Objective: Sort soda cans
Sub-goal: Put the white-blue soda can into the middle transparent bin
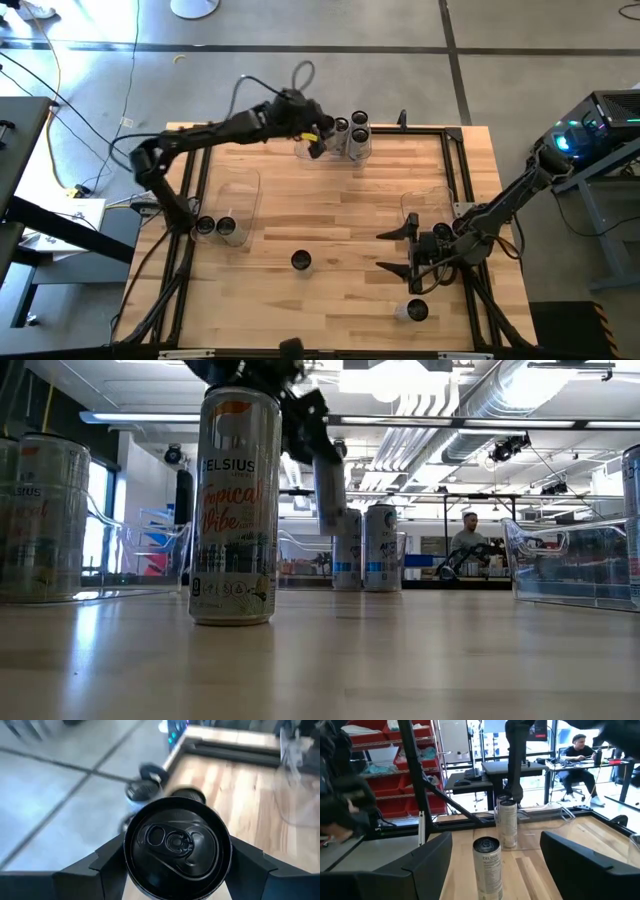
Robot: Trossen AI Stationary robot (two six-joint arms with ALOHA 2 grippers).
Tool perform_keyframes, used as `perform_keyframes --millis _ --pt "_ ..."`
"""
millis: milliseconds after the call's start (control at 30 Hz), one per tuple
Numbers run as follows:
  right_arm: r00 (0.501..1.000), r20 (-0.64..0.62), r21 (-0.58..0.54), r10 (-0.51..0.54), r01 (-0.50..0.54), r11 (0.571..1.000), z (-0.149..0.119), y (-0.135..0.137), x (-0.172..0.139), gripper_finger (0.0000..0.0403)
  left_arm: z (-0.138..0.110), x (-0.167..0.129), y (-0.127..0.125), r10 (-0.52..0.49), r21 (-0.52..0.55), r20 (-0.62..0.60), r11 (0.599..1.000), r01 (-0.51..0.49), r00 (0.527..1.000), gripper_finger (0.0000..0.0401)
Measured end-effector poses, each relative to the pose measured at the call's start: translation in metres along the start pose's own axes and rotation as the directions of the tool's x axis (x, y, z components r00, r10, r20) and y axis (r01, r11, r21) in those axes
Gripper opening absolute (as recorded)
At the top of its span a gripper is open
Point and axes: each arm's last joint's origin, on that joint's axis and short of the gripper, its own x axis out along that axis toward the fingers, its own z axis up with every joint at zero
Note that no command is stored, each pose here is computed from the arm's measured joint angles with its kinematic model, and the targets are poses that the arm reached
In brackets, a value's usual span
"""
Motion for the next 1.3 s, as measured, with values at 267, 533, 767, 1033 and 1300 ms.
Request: perform_keyframes --millis 267,533,767,1033,1300 --pt "1.0 0.0 -0.01 -0.009 0.009 1.0 0.0 -0.002 0.001 0.0299 -0.016 0.041 -0.009 -0.011 -0.008 -0.018 1.0 0.011 1.0 0.0245" --pt "1.0 -0.006 0.011 -0.023 0.023 1.0 -0.001 -0.004 0.003 0.0299 -0.024 0.066 -0.011 0.0 -0.029 0.029 1.0 0.001 1.0 0.0245" --pt "1.0 -0.005 0.018 -0.022 0.023 1.0 -0.001 -0.004 0.003 0.0299 -0.041 0.086 -0.014 -0.012 -0.027 -0.031 1.0 0.011 0.999 0.0261" --pt "1.0 -0.003 0.021 -0.027 0.027 0.999 0.0 -0.005 0.004 0.0299 -0.048 0.096 -0.016 -0.021 -0.028 -0.043 0.999 0.02 0.999 0.0311" --pt "0.999 0.003 0.025 -0.04 0.04 0.999 0.001 -0.007 0.006 0.0299 -0.043 0.095 -0.015 -0.114 -0.051 -0.025 0.992 0.113 0.993 0.0316"
